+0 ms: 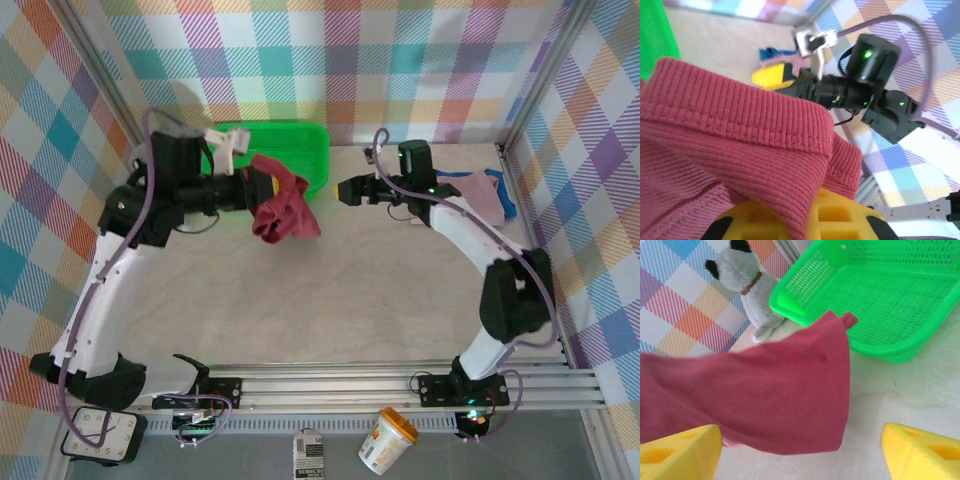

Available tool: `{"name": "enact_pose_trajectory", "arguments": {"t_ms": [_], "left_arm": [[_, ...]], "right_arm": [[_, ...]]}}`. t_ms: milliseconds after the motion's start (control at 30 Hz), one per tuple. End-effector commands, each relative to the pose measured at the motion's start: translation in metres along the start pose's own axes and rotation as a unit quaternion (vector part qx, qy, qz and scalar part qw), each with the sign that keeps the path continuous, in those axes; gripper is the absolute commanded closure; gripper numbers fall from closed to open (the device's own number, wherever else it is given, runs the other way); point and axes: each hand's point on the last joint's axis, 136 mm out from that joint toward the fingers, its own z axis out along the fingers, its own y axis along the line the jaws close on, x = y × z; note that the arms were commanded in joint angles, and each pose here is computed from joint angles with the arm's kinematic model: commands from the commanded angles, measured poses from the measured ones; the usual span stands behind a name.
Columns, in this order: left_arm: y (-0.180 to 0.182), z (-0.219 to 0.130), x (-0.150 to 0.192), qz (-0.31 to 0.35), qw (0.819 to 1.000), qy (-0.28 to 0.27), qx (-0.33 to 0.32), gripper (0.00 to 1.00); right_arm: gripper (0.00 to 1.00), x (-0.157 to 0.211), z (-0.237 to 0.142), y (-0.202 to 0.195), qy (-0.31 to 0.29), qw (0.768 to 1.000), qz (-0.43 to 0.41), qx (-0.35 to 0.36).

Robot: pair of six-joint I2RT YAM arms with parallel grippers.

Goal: Fold and stack the tank tops

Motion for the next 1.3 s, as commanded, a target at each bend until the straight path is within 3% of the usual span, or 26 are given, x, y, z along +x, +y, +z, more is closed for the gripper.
{"name": "enact_pose_trajectory", "arguments": {"t_ms": [0,167,233,300,433,600,700,867,1000,1100,1267], "left_arm": [[0.006,0.040,0.024,-0.062,0.997,0.019,0.038,1.00],[0.066,0.113,0.085,-0.095,0.992,0.085,-0.021,0.91],[0.076,0.145,0.110,-0.114,0.986,0.122,-0.012,0.83],[0.098,0.163,0.136,-0.099,0.978,0.169,-0.064,0.74],[0.129,0.161,0.147,-0.060,0.965,0.206,-0.152,0.50],[0.155,0.138,0.128,0.016,0.948,0.217,-0.233,0.37],[0.172,0.136,0.121,0.016,0.948,0.213,-0.235,0.36],[0.199,0.155,0.151,0.017,0.935,0.269,-0.231,0.36],[0.224,0.165,0.163,0.010,0.928,0.279,-0.246,0.35],[0.256,0.164,0.164,0.026,0.907,0.287,-0.308,0.35],[0.296,0.167,0.159,0.005,0.895,0.273,-0.353,0.37]], "right_arm": [[0.17,0.034,-0.016,0.010,0.031,0.999,-0.010,-0.005],[0.19,0.076,-0.025,0.033,0.043,0.998,0.020,-0.042],[0.20,0.097,-0.019,0.041,0.059,0.997,0.024,-0.052],[0.22,0.115,-0.014,0.044,0.072,0.995,0.038,-0.056],[0.25,0.150,-0.004,0.038,0.094,0.993,0.050,-0.048],[0.28,0.186,0.007,0.024,0.122,0.990,0.066,-0.022],[0.29,0.201,0.008,0.005,0.139,0.987,0.077,0.023],[0.25,0.215,-0.002,-0.019,0.162,0.978,0.079,0.102],[0.23,0.212,0.002,-0.021,0.167,0.977,0.080,0.102],[0.23,0.210,0.007,-0.028,0.169,0.975,0.082,0.117],[0.23,0.222,0.011,-0.055,0.207,0.959,0.076,0.175]]}}
